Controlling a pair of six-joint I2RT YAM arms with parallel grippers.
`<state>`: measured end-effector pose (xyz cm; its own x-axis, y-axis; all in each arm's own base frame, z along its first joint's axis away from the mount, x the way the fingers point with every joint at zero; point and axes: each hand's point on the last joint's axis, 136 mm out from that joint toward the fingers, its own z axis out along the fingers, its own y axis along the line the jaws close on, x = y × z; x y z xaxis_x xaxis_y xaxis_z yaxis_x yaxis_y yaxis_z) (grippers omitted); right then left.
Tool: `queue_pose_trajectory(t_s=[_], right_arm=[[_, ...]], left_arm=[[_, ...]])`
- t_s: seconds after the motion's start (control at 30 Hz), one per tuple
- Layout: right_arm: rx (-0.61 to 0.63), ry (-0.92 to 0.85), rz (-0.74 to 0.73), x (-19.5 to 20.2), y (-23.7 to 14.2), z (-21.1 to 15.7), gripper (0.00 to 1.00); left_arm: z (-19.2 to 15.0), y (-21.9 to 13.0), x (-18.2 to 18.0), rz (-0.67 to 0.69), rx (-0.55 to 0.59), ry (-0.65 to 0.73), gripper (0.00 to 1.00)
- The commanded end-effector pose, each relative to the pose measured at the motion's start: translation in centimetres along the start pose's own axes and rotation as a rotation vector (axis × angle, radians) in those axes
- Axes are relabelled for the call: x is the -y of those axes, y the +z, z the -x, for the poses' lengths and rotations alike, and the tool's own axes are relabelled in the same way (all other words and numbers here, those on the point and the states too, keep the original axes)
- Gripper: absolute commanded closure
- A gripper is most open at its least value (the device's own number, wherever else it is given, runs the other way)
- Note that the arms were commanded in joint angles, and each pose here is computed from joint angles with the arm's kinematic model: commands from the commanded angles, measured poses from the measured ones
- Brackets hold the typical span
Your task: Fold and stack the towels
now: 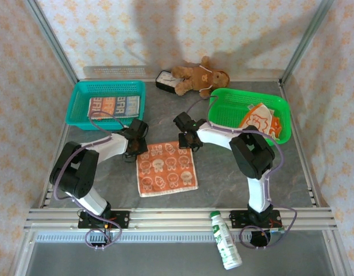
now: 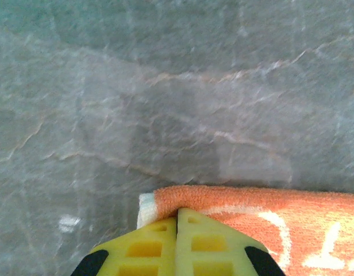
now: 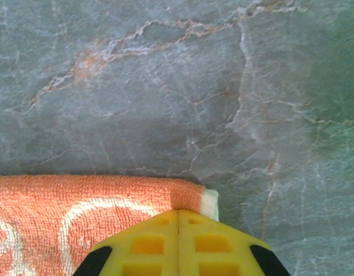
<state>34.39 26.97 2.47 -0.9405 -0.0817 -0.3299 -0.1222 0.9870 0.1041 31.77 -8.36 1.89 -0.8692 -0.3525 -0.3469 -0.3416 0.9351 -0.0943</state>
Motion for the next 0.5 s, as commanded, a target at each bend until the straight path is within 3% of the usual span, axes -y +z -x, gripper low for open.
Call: queue_pose_trajectory(t_s=[0.0,0.13,0.27,0.33,0.47], right_arm=[[-0.049,-0.019,0.015,-0.2,-0.5,-2.0,1.0],[-0.045,-0.013,0.03,-0.8,-0.8,-2.6,1.0],[-0.019,-0.003,0.047,-1.5,-1.9,-1.3,1.0],[-0.003,0.016,0.063,-1.7,-2.5,-0.4,0.95],[0.002,0.068,0.071,-1.0,-2.8,0.7,0.84]], left_arm=[[-2.0,-0.3,-3.1,0.091,-0.028,-0.003,1.0],[-2.7,-1.0,-3.3,0.058,-0.029,-0.01,1.0],[-1.2,-2.9,-2.1,0.015,-0.003,-0.008,1.0],[-0.3,-3.8,-1.9,0.011,0.023,-0.009,0.99],[0.8,-3.9,-2.5,0.019,0.036,-0.028,0.88]])
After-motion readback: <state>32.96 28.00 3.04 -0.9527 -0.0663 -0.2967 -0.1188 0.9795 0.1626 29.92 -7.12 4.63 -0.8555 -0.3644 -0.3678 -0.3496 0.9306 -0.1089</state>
